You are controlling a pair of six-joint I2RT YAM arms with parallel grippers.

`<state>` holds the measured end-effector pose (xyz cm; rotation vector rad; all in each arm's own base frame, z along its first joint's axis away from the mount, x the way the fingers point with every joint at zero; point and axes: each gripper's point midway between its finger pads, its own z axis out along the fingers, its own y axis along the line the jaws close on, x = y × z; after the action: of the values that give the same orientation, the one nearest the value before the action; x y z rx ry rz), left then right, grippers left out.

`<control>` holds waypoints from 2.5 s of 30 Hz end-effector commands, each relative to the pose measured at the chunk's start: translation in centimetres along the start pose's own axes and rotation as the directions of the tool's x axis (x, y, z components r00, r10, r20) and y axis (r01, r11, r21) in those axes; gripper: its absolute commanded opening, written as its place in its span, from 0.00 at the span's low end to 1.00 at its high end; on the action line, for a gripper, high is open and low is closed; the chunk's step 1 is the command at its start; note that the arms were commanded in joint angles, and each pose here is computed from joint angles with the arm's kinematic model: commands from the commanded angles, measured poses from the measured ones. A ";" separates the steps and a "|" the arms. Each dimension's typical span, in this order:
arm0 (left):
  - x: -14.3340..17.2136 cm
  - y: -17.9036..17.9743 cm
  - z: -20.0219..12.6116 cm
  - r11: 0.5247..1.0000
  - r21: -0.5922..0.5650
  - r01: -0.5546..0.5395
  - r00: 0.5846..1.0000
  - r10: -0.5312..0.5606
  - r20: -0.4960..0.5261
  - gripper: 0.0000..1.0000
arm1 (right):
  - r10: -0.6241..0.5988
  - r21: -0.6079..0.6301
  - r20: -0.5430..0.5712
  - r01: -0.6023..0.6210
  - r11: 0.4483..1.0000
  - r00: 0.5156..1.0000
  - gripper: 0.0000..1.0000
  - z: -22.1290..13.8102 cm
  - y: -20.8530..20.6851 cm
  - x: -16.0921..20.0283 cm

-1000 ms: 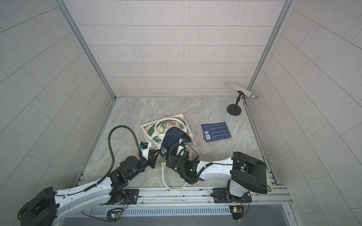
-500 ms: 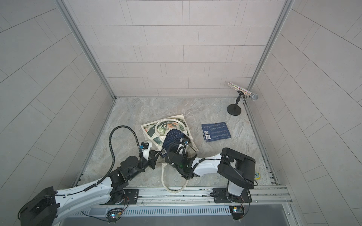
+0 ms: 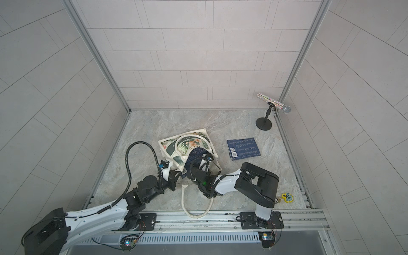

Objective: Take out the books from the canvas bag
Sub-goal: Pick up the book from the canvas bag.

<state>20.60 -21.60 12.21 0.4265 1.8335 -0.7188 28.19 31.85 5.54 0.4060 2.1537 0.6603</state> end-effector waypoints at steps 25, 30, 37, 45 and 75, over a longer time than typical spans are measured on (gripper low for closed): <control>-3.4 -3.8 -0.2 0.985 0.172 -0.036 0.995 0.019 0.100 0.00 | -0.073 -0.376 -0.078 0.038 0.926 0.994 0.33 0.3 9.4 -4.0; -3.4 -3.7 -0.2 0.985 0.167 -0.036 0.995 0.019 0.098 0.00 | -0.062 -0.358 -0.098 0.022 0.934 0.993 0.17 0.3 8.0 -3.5; -3.4 -3.3 0.0 0.990 0.139 -0.033 0.995 0.020 0.094 0.00 | -0.145 -0.301 -0.093 0.111 0.947 0.985 0.13 -2.8 6.8 -5.2; -3.4 -3.3 0.0 0.990 0.140 -0.034 0.995 0.022 0.093 0.00 | -0.207 -0.244 -0.032 0.194 0.950 0.978 0.18 -5.7 4.0 -7.1; -3.2 -3.6 0.2 0.987 0.155 -0.041 0.996 0.029 0.080 0.00 | -0.039 -0.141 -0.152 0.017 0.990 0.988 0.53 -5.6 -0.3 -4.7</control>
<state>19.59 -23.28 12.55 0.5271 1.8180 -0.7873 27.00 28.23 12.47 0.1630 2.2295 0.8141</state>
